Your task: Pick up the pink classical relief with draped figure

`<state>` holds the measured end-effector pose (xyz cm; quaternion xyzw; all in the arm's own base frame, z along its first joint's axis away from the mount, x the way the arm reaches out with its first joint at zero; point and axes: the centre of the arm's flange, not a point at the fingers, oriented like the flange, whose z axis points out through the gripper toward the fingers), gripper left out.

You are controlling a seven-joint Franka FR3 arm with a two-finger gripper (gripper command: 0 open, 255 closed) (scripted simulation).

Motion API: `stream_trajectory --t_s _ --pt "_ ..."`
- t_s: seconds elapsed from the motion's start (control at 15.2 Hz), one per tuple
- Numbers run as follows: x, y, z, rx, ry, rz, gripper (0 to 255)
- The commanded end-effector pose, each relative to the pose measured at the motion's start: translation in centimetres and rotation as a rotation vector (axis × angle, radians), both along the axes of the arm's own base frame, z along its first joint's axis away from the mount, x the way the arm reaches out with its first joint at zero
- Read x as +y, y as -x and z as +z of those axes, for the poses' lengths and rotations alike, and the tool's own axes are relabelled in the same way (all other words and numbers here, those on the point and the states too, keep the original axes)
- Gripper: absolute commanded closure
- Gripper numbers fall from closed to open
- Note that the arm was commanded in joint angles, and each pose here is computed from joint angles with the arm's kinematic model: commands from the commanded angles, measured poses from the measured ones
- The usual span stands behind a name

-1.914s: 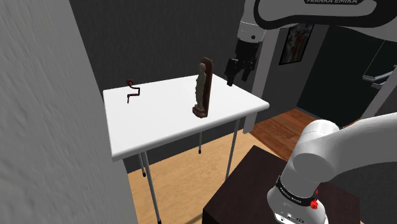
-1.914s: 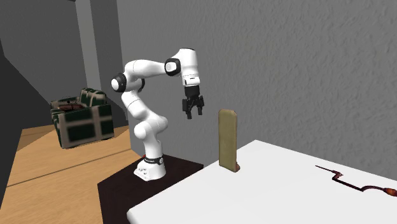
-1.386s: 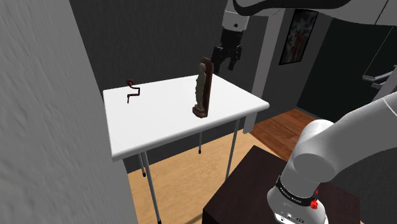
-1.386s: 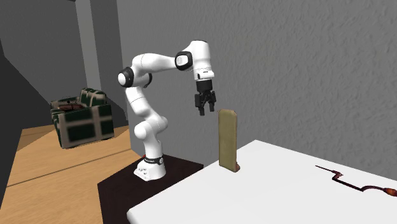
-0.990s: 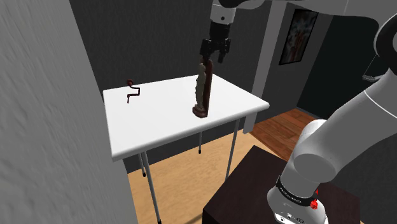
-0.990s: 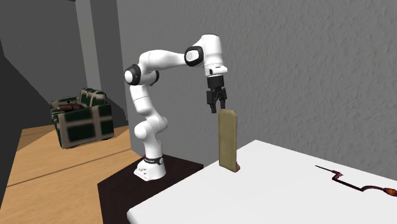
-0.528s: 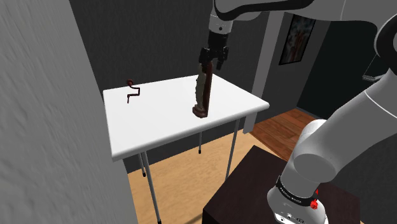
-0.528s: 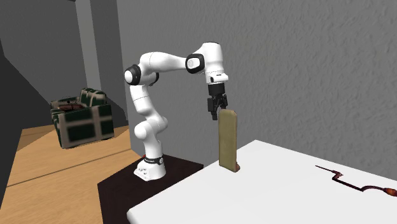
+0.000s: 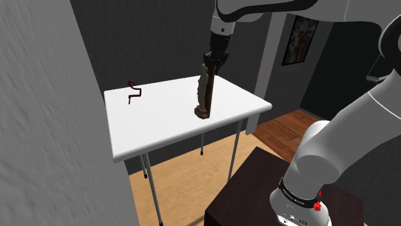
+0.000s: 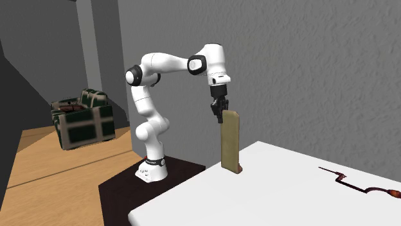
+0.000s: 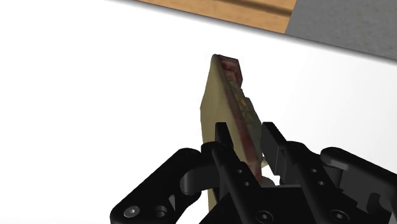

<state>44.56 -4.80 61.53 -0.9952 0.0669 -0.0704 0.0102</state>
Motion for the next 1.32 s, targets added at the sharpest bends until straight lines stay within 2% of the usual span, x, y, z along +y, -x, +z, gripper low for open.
stream_trajectory --t_s 0.0,0.13,1.12,1.25 --pt "0.0 0.0 0.0 0.001 0.0 0.0 255" --pt "0.0 0.0 0.0 0.001 0.0 0.0 255" --pt "0.0 0.0 7.9 0.001 0.0 0.0 255" --pt "0.0 0.0 8.0 0.001 0.0 0.0 255"
